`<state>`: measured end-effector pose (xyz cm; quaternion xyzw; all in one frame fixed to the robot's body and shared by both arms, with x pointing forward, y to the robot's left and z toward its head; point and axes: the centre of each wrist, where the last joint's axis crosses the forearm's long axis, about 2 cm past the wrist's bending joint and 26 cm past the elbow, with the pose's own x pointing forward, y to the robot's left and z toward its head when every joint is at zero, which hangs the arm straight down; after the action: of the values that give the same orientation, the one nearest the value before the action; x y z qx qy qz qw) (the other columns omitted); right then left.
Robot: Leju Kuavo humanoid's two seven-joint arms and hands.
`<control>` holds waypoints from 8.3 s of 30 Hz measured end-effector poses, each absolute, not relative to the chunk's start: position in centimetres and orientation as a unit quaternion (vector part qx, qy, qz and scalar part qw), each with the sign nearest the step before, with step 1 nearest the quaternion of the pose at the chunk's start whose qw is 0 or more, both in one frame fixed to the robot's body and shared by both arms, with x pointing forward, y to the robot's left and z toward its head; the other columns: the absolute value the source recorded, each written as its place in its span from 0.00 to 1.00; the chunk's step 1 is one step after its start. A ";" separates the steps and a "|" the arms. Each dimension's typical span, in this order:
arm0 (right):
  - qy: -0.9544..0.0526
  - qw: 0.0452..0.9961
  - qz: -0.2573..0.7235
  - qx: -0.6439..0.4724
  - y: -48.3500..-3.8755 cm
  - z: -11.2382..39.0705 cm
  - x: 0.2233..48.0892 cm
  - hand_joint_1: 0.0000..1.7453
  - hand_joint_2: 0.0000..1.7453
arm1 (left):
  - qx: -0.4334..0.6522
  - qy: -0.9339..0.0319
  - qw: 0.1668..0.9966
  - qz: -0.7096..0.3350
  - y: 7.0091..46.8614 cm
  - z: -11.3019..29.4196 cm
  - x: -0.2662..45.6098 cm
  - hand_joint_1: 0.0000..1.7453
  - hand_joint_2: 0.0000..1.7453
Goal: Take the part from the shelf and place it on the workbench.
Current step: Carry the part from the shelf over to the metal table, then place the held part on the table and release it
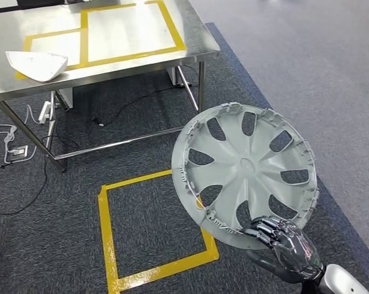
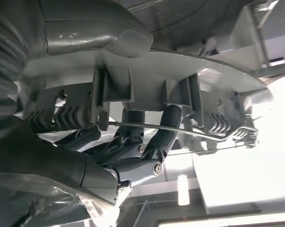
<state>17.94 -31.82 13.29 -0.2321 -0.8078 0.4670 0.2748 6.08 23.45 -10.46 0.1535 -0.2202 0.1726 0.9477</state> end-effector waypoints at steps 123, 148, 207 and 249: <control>-0.826 0.284 0.448 -0.192 -30.8 13.0 17.7 1.00 1.00 | 0.158 -0.228 0.946 0.166 23.4 -10.5 6.1 0.00 1.00; -0.830 0.286 0.440 -0.189 -30.6 12.9 17.7 1.00 1.00 | 0.159 -0.226 0.947 0.162 23.4 -10.4 6.1 0.00 1.00; -0.853 0.190 0.477 -0.093 -20.6 21.5 31.6 1.00 1.00 | 0.127 -0.251 0.956 0.081 22.3 -9.7 9.5 0.00 1.00; -0.758 0.319 0.530 -0.208 -10.9 26.6 43.7 1.00 1.00 | 0.090 -0.281 0.955 -0.020 20.9 -8.7 12.8 0.00 1.00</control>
<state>43.67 -10.90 26.63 -0.2076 -0.7579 0.5296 0.3194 12.78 20.87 -8.69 0.0896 -0.2807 -0.0202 0.9554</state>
